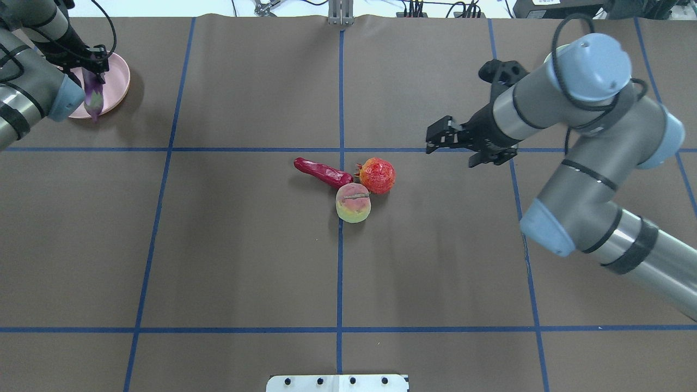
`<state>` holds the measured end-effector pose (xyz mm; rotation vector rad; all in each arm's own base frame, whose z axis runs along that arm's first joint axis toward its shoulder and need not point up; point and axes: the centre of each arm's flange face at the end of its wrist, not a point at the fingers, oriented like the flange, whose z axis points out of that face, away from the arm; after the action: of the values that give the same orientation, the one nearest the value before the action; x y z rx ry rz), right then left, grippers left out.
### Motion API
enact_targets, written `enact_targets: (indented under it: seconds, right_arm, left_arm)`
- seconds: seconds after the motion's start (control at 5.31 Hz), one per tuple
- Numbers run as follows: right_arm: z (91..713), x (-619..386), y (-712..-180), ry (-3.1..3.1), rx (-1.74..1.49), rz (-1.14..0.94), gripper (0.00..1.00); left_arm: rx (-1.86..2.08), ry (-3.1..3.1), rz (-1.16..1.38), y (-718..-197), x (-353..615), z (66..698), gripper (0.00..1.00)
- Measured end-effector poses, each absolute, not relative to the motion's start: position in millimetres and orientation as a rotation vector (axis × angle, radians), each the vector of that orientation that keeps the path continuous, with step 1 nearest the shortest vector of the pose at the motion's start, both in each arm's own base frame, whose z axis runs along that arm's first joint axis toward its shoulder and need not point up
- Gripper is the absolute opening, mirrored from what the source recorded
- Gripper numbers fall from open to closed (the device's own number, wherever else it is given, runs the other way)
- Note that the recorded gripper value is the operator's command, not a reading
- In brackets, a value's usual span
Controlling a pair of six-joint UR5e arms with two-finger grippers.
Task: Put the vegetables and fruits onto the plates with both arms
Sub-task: 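Grasp the red pomegranate with right gripper while left gripper releases eggplant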
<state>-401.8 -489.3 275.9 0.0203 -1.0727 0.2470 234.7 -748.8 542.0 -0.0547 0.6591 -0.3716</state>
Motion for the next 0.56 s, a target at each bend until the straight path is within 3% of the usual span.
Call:
enact_targets:
  seconds: [0.56]
  right_arm:
    - [244.5, -489.6, -473.0, -1.047, 0.021, 0.374, 1.00]
  left_arm:
    - [-0.070, 0.750, -0.377, -751.6, 214.7, 523.0, 1.00]
